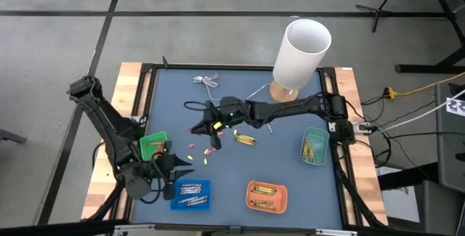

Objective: Sort crayons
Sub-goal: Put the orange crayon into the green bin

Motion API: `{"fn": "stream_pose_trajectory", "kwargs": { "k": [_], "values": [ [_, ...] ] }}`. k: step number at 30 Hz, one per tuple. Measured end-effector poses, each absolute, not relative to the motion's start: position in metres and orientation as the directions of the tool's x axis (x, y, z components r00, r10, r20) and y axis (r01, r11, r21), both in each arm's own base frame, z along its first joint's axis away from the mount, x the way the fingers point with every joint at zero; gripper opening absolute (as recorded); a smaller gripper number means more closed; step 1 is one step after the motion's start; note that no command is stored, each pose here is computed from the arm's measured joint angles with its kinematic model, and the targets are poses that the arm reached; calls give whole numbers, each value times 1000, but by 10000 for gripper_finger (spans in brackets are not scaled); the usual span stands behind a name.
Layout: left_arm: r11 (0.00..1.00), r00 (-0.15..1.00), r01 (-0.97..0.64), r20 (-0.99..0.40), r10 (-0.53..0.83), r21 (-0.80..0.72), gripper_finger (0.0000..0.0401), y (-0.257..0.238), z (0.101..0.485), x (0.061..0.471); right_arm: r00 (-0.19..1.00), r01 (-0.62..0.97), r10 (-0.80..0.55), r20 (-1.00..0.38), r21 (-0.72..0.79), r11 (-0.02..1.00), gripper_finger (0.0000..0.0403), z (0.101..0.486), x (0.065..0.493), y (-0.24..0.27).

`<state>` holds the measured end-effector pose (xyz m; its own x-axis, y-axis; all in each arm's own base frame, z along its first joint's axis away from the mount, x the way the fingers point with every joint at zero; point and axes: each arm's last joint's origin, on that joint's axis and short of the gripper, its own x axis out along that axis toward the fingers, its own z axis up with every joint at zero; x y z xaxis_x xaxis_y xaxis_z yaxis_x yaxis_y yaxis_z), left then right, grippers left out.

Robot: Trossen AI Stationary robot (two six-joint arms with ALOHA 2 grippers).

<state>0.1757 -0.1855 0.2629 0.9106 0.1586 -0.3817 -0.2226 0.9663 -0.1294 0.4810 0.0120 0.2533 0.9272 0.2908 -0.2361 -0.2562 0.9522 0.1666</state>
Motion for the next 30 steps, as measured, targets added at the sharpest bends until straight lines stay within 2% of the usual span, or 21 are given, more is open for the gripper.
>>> {"fn": "stream_pose_trajectory", "kwargs": {
  "k": [4, 10, 22, 30],
  "values": [
    [953, 915, -285, -327, 238, -104, 82, -184, 264, 175, 925, -332, 352, -140, 147, 932, 17, 263, 482, 22],
    [934, 909, -349, -270, 317, -78, 82, -181, 266, 175, 902, -417, 427, -65, 124, 900, 17, 270, 481, 39],
    [934, 909, -350, -267, 320, -74, 82, -182, 266, 175, 873, -481, 484, -53, 65, 874, 17, 272, 478, 69],
    [933, 907, -352, -274, 320, -75, 82, -180, 266, 177, 874, -486, 485, 27, 34, 873, 17, 280, 478, 69]
  ]
}}
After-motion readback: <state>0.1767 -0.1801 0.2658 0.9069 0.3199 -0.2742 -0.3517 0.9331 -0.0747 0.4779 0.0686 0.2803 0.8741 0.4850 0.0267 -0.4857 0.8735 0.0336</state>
